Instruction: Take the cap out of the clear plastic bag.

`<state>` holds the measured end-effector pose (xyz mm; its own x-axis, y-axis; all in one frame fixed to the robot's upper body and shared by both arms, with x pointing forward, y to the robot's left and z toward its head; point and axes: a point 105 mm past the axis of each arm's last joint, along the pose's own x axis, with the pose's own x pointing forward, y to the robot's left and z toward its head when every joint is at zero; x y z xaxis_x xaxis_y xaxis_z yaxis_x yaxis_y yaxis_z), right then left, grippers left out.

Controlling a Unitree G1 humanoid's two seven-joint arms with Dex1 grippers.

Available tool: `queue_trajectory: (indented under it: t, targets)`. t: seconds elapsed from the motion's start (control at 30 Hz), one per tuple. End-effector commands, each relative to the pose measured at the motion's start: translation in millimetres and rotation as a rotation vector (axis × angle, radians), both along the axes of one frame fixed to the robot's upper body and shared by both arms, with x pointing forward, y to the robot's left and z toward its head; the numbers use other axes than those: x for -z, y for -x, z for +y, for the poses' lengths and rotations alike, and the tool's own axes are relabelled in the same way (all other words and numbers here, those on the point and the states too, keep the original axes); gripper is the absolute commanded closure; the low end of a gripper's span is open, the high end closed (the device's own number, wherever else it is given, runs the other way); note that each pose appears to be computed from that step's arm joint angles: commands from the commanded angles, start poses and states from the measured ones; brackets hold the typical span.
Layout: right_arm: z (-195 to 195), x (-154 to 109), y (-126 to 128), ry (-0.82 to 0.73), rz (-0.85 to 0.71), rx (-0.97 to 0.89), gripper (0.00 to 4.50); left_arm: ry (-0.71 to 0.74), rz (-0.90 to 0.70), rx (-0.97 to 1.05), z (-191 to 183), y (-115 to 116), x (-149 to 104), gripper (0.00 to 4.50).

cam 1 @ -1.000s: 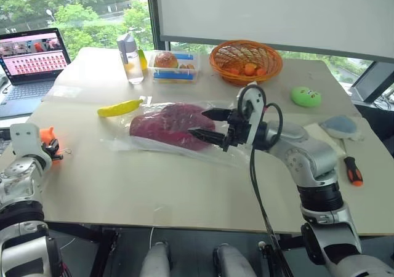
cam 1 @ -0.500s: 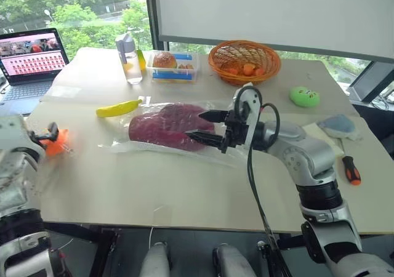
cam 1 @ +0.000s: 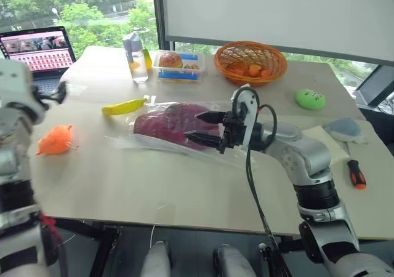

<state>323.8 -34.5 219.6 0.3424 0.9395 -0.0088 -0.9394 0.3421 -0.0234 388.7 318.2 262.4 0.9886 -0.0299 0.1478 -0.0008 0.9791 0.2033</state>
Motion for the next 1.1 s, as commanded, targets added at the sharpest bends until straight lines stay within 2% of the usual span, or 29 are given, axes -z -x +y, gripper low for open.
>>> queue_trajectory:
  t: [0.03,0.1,0.17,0.2,0.3,0.4,0.47,0.73,0.83,0.93,1.1]
  targets:
    - [-3,-16,-1,-0.022,-0.081,0.03,0.0,0.08,-0.007,0.064,-16,-36,1,0.04]
    - [-3,-16,-1,-0.024,-0.086,0.042,0.0,0.051,0.004,0.073,-27,-52,4,0.04]
    - [-5,-17,-1,-0.031,-0.088,0.06,0.0,-0.101,0.057,0.054,-38,-64,16,0.04]
    - [-7,-18,-1,-0.034,-0.089,0.071,0.0,-0.097,0.07,0.053,-43,-68,19,0.04]
    - [-12,-17,-2,-0.036,-0.093,0.107,0.0,0.101,0.094,0.047,-51,-78,29,0.04]
    - [-17,-18,-2,-0.038,-0.096,0.14,0.0,0.234,0.132,0.023,-56,-82,39,0.04]
    - [-19,-19,-2,-0.042,-0.096,0.158,0.0,0.248,0.135,0.023,-60,-84,40,0.04]
    - [-24,-20,-5,-0.039,-0.104,0.196,0.0,-0.119,0.194,0.038,-72,-86,46,0.04]
    - [-23,-21,-6,-0.041,-0.108,0.198,0.0,-0.356,0.239,0.028,-67,-84,51,0.04]
    - [-24,-22,-6,-0.042,-0.113,0.201,0.0,-0.423,0.255,0.042,-66,-83,51,0.04]
    - [-27,-20,-9,-0.024,-0.117,0.223,0.0,-0.568,0.268,0.189,-84,-81,40,0.04]
